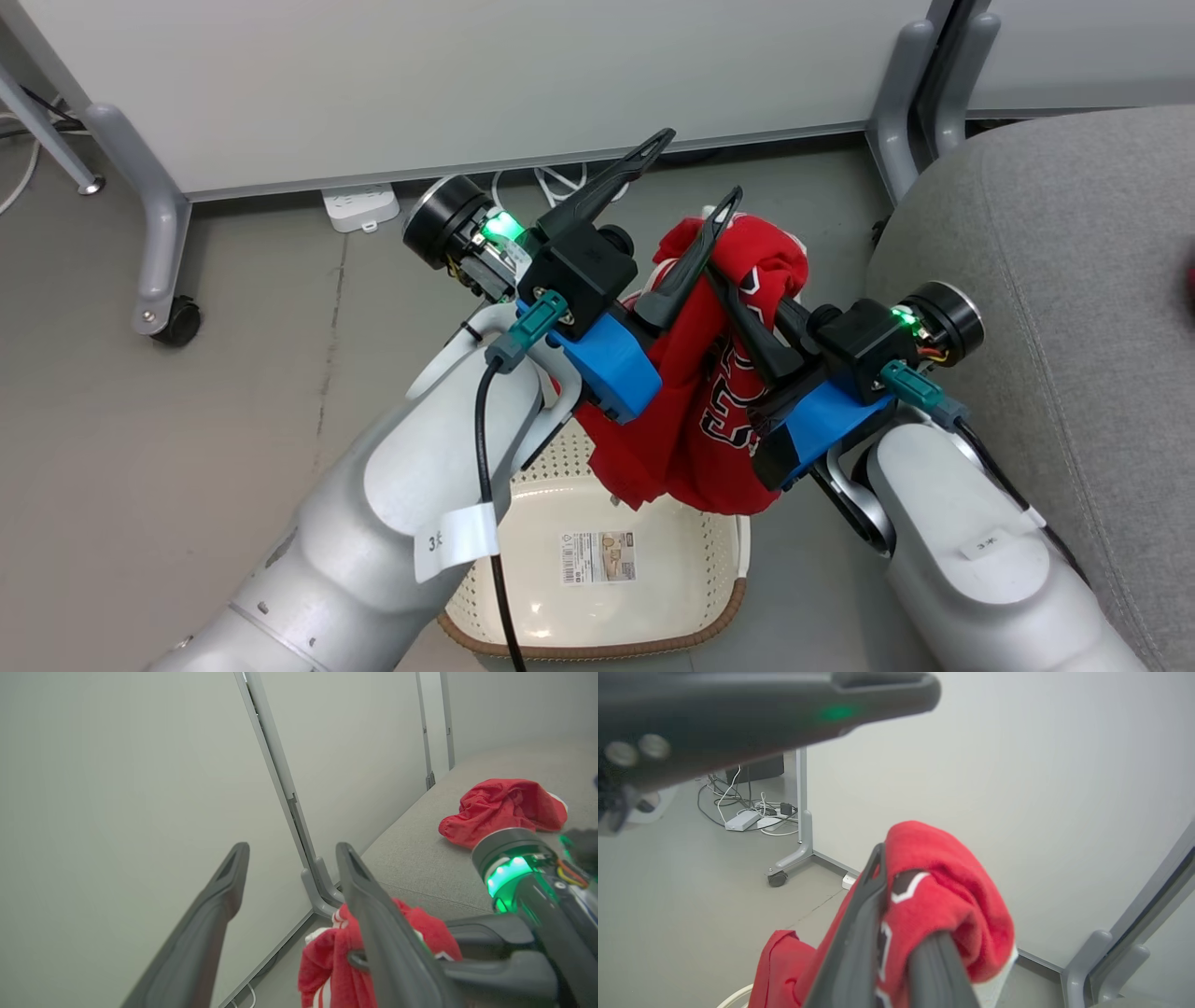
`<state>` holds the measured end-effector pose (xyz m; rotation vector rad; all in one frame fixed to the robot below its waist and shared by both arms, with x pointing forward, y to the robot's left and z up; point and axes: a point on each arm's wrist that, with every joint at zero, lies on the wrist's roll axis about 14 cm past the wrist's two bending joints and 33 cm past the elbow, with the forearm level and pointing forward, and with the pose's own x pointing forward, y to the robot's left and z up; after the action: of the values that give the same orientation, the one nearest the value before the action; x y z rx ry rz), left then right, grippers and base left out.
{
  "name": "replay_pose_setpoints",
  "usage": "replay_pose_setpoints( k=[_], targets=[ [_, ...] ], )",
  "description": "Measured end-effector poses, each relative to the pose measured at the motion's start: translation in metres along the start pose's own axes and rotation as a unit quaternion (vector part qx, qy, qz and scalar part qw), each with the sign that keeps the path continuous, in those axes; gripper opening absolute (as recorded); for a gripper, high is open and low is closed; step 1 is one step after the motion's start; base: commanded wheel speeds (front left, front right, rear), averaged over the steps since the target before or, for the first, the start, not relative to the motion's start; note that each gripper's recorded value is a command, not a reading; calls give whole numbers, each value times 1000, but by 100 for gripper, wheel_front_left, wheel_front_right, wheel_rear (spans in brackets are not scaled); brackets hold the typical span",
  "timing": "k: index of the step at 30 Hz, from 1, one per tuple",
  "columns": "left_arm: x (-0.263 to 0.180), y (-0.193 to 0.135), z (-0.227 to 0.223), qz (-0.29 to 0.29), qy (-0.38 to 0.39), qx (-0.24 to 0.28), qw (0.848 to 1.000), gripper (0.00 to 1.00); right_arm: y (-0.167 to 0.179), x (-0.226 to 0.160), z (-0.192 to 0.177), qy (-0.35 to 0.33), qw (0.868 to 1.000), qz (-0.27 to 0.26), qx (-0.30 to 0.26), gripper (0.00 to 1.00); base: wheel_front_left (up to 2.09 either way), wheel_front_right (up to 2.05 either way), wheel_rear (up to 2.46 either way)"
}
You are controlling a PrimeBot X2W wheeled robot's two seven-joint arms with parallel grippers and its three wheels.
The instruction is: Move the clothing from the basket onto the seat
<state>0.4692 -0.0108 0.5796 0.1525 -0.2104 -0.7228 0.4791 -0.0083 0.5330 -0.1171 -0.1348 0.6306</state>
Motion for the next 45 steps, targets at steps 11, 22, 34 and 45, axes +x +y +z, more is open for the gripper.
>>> replay_pose_setpoints(
  k=[11, 22, 34, 45],
  targets=[
    [16, -21, -17, -38, 8, -10, 999, 100, -40, -22, -3, 1, 998, -61, 3, 0, 0, 0, 0],
    [36, -70, -37, -109, 14, -34, 993, 100, -104, -76, -10, 13, 985, -171, -1, 0, 0, 0, 0],
    [49, -136, -43, -201, 7, -57, 978, 100, -157, -160, -14, 40, 956, -289, -21, 0, 0, 0, 0],
    [51, -181, -43, -262, 0, -78, 962, 100, -175, -227, -23, 68, 927, -369, -19, 0, 0, 0, 0]
  ],
)
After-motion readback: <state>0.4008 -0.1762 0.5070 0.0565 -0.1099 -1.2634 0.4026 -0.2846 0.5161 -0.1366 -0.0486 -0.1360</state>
